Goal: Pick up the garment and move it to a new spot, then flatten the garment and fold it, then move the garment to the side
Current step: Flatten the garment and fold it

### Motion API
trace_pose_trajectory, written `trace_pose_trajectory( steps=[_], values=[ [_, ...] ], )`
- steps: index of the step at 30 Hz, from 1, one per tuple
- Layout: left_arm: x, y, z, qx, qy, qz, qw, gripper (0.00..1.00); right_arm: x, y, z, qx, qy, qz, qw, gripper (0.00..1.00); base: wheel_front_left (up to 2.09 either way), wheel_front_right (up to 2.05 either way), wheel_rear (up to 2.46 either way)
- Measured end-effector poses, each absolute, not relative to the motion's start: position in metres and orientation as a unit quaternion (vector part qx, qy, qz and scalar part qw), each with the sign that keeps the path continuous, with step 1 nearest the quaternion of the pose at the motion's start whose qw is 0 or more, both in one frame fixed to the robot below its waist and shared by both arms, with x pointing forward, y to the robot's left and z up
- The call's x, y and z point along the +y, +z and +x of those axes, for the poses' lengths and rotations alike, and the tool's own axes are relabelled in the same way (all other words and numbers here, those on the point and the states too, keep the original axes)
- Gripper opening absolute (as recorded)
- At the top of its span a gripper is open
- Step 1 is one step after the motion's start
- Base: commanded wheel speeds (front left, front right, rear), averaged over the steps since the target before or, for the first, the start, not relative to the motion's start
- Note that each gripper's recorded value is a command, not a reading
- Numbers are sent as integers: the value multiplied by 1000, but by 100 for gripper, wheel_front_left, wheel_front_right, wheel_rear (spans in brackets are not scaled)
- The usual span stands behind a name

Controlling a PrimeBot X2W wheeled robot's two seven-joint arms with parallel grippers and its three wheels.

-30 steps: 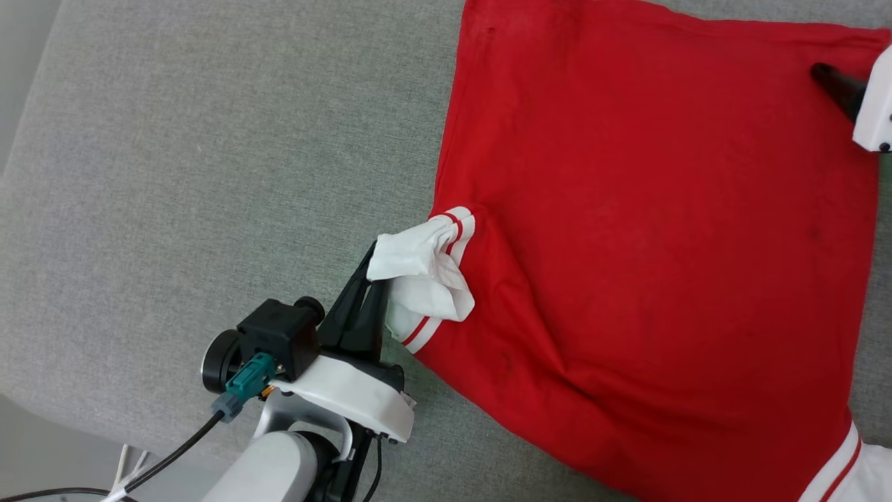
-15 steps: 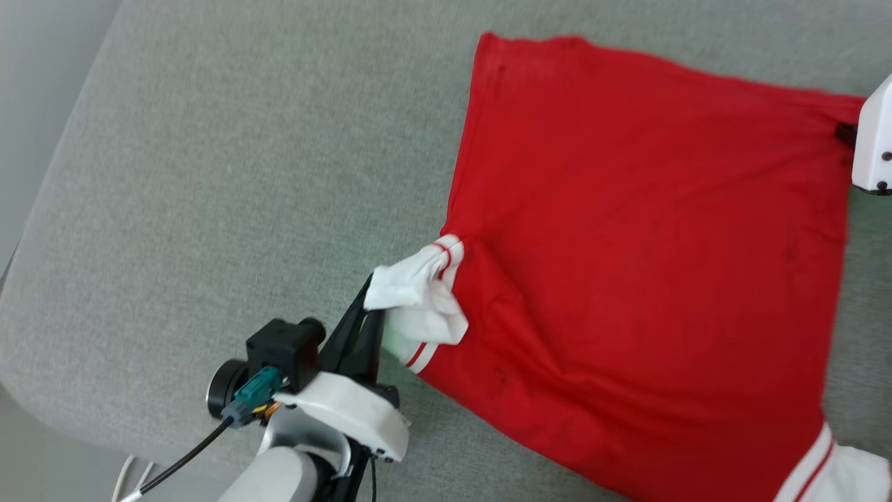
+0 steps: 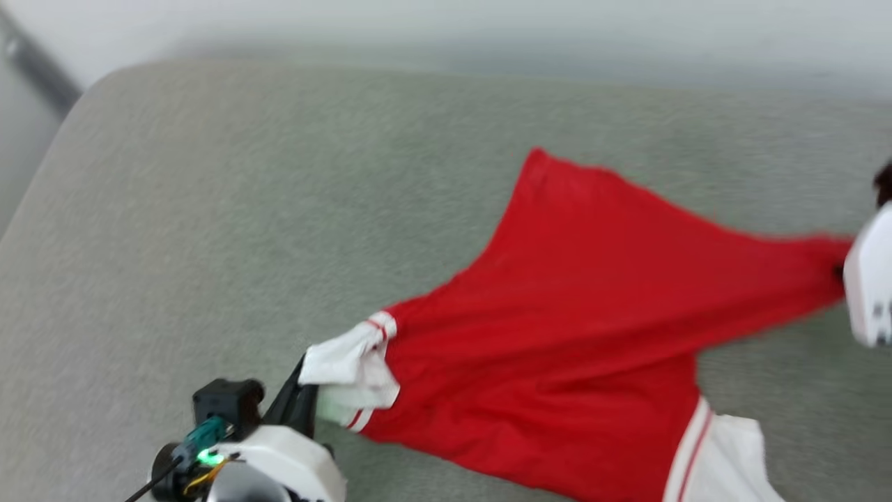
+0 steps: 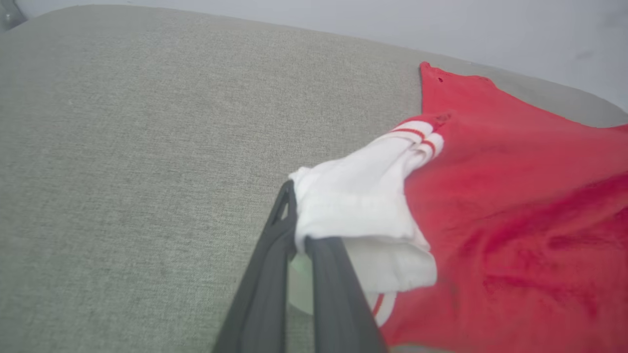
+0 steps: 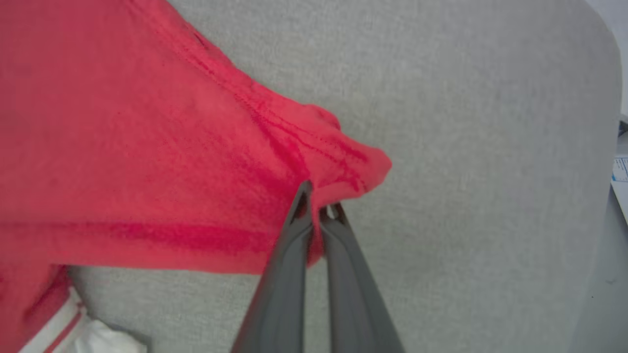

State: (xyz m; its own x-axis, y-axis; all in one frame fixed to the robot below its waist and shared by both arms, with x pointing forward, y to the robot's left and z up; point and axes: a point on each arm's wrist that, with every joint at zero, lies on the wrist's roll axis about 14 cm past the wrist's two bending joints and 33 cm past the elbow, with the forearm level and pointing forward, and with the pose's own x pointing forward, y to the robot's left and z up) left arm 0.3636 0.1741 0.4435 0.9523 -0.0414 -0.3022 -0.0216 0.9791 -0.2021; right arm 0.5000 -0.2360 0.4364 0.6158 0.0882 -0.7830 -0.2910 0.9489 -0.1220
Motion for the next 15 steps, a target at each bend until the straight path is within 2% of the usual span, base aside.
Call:
trace_pose_trajectory(
  steps=[6,9,12,13,14,15],
  values=[
    [167,439,355,177,-30,-81,980,0,-282,400,394,492,69,-86,863,0,0,0,0],
    [156,440,355,182,-48,-77,979,0,-290,376,337,527,52,-48,847,0,0,0,0],
    [148,444,360,179,-64,-72,979,0,-287,360,295,540,35,6,841,0,0,0,0],
    [145,445,361,179,-69,-72,979,0,-285,356,286,540,28,24,841,38,0,0,0],
    [143,445,361,180,-72,-71,978,0,-283,354,278,537,23,37,842,100,0,0,0],
    [143,445,361,182,-73,-69,978,0,-279,352,272,533,19,51,844,100,0,0,0]
  ],
)
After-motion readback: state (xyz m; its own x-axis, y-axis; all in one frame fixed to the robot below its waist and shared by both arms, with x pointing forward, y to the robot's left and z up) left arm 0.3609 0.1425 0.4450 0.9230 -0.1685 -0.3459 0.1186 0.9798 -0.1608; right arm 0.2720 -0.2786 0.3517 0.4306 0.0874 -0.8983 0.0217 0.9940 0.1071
